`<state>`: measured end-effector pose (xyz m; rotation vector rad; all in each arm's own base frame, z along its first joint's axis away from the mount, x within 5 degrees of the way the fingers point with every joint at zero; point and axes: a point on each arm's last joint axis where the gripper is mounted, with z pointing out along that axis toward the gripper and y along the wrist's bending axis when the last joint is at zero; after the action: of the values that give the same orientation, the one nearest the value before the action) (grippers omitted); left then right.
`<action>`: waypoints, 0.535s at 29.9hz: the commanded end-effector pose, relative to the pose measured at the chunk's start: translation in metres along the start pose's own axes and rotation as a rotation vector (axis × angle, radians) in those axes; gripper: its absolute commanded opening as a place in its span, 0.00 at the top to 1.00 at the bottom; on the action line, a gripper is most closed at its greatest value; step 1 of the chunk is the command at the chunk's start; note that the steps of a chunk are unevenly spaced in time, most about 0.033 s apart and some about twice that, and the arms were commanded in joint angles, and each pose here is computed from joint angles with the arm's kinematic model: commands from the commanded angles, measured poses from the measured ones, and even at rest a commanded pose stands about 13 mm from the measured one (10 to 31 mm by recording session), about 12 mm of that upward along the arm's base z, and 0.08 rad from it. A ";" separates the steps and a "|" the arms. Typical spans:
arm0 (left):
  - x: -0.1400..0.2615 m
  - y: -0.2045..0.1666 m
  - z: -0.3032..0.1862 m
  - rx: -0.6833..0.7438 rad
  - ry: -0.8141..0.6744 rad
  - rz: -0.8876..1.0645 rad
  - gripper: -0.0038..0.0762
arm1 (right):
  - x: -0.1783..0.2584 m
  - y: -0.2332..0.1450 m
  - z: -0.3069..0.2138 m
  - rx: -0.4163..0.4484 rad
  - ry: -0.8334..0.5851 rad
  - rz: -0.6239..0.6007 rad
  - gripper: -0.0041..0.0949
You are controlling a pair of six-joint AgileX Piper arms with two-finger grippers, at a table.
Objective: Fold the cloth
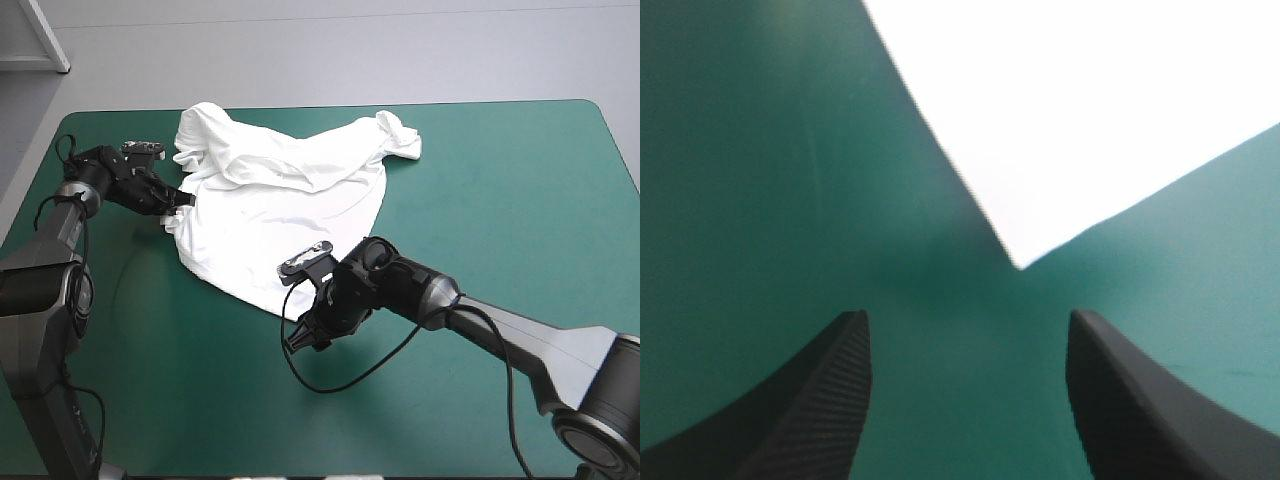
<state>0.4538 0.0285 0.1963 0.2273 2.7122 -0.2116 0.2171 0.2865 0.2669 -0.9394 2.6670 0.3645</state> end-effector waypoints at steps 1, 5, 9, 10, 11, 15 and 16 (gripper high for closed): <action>0.008 -0.007 0.006 0.046 0.067 -0.012 0.93 | -0.013 0.001 -0.006 -0.003 -0.111 -0.028 0.42; 0.008 -0.007 0.006 0.045 0.065 -0.012 0.93 | -0.020 -0.001 0.011 0.024 -0.149 -0.058 0.42; 0.008 -0.007 0.006 0.045 0.065 -0.012 0.93 | -0.022 -0.003 0.030 0.052 -0.126 -0.080 0.42; 0.008 -0.007 0.006 0.045 0.065 -0.012 0.93 | -0.021 -0.004 0.035 0.055 -0.113 -0.079 0.42; 0.008 -0.007 0.006 0.045 0.065 -0.012 0.93 | -0.021 -0.004 0.041 0.057 -0.101 -0.079 0.42; 0.008 -0.007 0.006 0.045 0.065 -0.013 0.93 | -0.020 -0.005 0.053 0.065 -0.071 -0.085 0.65; 0.008 -0.007 0.006 0.045 0.065 -0.013 0.93 | -0.019 -0.006 0.055 0.067 -0.066 -0.091 0.73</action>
<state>0.4541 0.0285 0.1964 0.2300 2.7089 -0.2101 0.2425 0.3069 0.2165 -1.0122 2.6001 0.2359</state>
